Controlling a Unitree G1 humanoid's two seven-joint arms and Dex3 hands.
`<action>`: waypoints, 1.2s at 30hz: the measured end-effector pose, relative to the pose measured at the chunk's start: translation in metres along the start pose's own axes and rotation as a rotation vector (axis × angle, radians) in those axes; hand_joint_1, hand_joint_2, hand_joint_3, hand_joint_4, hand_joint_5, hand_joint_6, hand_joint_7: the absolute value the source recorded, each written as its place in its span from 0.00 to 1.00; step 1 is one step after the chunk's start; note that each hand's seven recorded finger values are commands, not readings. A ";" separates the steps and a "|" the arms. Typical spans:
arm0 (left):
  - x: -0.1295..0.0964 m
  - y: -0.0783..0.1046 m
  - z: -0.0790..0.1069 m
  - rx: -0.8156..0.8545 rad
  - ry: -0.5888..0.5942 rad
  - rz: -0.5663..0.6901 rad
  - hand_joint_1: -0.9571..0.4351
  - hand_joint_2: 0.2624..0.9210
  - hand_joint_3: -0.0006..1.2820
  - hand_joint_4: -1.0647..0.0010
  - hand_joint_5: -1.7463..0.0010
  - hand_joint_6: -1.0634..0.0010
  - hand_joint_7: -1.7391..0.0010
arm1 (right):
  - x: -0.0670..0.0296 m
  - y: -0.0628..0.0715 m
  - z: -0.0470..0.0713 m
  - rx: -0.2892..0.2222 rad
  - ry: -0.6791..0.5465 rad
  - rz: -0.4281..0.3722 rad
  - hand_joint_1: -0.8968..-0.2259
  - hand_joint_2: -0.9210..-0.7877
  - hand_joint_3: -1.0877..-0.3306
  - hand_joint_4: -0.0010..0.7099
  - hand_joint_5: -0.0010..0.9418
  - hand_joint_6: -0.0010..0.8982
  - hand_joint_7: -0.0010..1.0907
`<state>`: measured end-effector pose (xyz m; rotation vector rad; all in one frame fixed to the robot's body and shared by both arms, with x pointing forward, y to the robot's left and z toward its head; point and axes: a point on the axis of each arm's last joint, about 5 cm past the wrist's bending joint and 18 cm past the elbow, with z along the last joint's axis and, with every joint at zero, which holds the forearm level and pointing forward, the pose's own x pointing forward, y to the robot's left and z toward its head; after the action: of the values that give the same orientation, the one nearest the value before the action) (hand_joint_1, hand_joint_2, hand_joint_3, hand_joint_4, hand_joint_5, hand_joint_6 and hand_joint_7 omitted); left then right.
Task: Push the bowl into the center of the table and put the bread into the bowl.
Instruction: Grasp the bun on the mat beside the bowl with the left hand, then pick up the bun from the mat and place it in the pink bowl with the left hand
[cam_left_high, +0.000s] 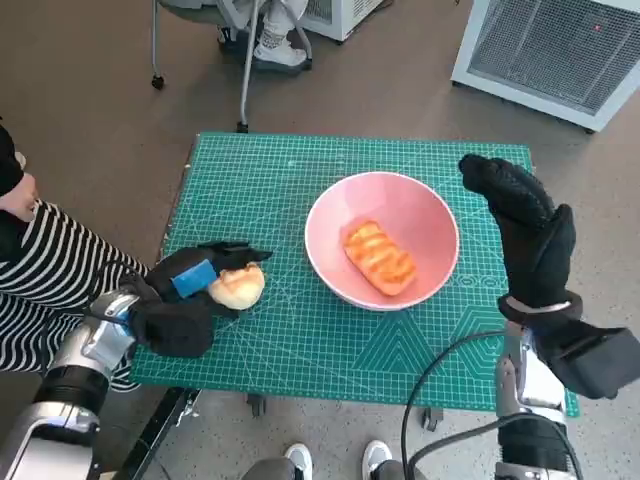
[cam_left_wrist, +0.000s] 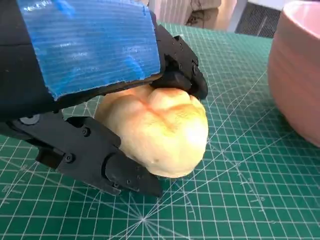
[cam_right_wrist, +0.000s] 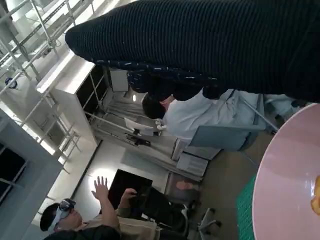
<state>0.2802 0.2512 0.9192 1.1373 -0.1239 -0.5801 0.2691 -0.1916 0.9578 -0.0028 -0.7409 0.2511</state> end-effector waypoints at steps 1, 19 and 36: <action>0.000 0.000 0.000 0.002 -0.005 0.005 0.89 0.93 0.11 0.39 0.35 0.44 0.58 | 0.0000 0.000 0.000 0.000 0.000 0.000 0.21 0.00 0.42 0.22 0.00 0.05 0.46; 0.001 0.023 0.019 0.033 -0.212 0.103 0.69 1.00 0.06 0.32 0.29 0.43 0.38 | -0.0005 0.000 -0.002 0.002 0.010 -0.003 0.21 0.00 0.41 0.22 0.00 0.05 0.46; 0.024 0.081 0.083 0.061 -0.516 0.402 0.69 1.00 0.08 0.34 0.28 0.48 0.35 | 0.0016 -0.001 -0.003 0.003 0.012 -0.008 0.21 0.00 0.42 0.22 0.00 0.05 0.46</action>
<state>0.2987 0.1949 1.0215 0.9631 -0.8006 -0.4981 0.2724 -0.1921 0.9568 0.0012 -0.7288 0.2448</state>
